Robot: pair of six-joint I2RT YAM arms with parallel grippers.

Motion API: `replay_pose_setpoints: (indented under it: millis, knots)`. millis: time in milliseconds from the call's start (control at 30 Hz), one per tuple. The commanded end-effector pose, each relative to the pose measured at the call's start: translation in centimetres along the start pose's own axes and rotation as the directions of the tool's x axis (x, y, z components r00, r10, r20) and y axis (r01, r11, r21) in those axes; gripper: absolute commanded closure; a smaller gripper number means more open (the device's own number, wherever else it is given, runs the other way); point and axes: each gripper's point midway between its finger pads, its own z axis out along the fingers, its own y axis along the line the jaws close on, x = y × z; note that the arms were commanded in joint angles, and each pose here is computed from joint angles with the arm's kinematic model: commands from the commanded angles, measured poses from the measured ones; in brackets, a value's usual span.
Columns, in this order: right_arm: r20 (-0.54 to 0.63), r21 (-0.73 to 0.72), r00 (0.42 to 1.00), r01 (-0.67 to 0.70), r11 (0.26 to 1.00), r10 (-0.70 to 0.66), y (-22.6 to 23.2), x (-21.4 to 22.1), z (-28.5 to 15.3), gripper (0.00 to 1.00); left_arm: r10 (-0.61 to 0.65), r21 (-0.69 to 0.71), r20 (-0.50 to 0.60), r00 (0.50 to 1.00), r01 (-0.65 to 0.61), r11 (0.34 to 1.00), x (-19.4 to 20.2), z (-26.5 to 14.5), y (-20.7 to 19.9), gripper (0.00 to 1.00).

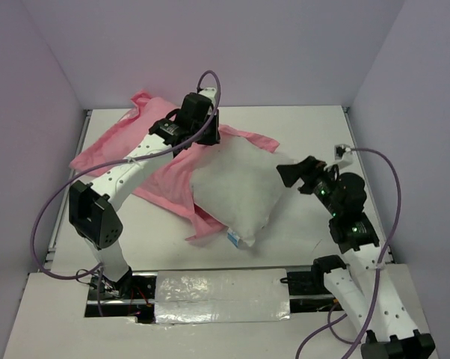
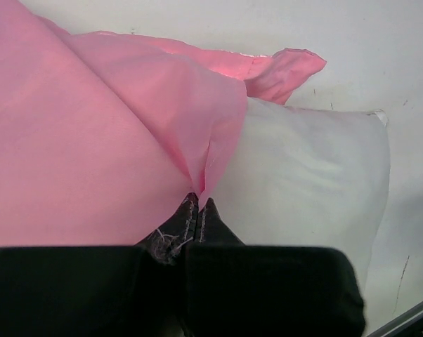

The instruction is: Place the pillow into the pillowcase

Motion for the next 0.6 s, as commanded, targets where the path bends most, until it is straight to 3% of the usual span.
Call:
replay_pose_setpoints:
  millis: [0,167,267,333,367,400,467,533,567]
  knots:
    - [-0.295,0.16,0.948,-0.072,0.985,0.117,-5.2,9.9,-2.7,0.0,-0.004,0.048,0.061,0.998,0.001,0.999,-2.1,-1.6,-1.2,1.0]
    - [-0.451,0.088,0.871,-0.171,0.981,0.192,-5.6,15.9,-3.2,0.0,-0.001,0.089,0.051,0.999,-0.004,0.996,-2.0,-2.4,-2.0,1.0]
    - [-0.479,0.003,0.863,-0.183,0.983,0.162,-4.0,17.0,-1.6,0.0,0.0,0.121,0.037,0.999,-0.004,0.993,-1.7,-2.7,-2.8,1.0]
    - [-0.428,-0.109,0.896,-0.181,0.978,0.118,-1.8,16.1,0.4,0.01,0.009,0.136,0.031,0.999,-0.013,0.991,-1.4,-3.2,-3.8,1.0]
    - [-0.457,-0.142,0.883,-0.189,0.972,0.105,-0.9,17.3,1.3,0.21,0.016,0.138,0.031,0.999,-0.02,0.99,-1.3,-3.3,-4.2,1.0]
    - [-0.33,-0.309,0.942,-0.164,0.937,0.056,2.2,14.6,2.9,0.46,0.02,0.152,0.029,0.999,-0.024,0.988,-1.2,-3.6,-4.8,1.0]
    - [-0.25,-0.463,0.966,-0.18,0.868,0.067,5.6,13.0,3.5,0.97,0.023,0.191,0.033,0.999,-0.029,0.981,-1.1,-4.6,-6.7,1.0]
    - [-0.087,-0.648,0.994,-0.111,0.754,0.071,9.5,9.5,3.4,1.0,0.034,0.25,0.043,0.999,-0.044,0.967,-1.3,-6.2,-9.1,1.0]
    - [0.056,-0.719,0.995,-0.021,0.694,0.087,11.2,6.7,2.4,1.0,0.039,0.262,0.038,0.998,-0.048,0.964,-1.2,-6.8,-9.8,1.0]
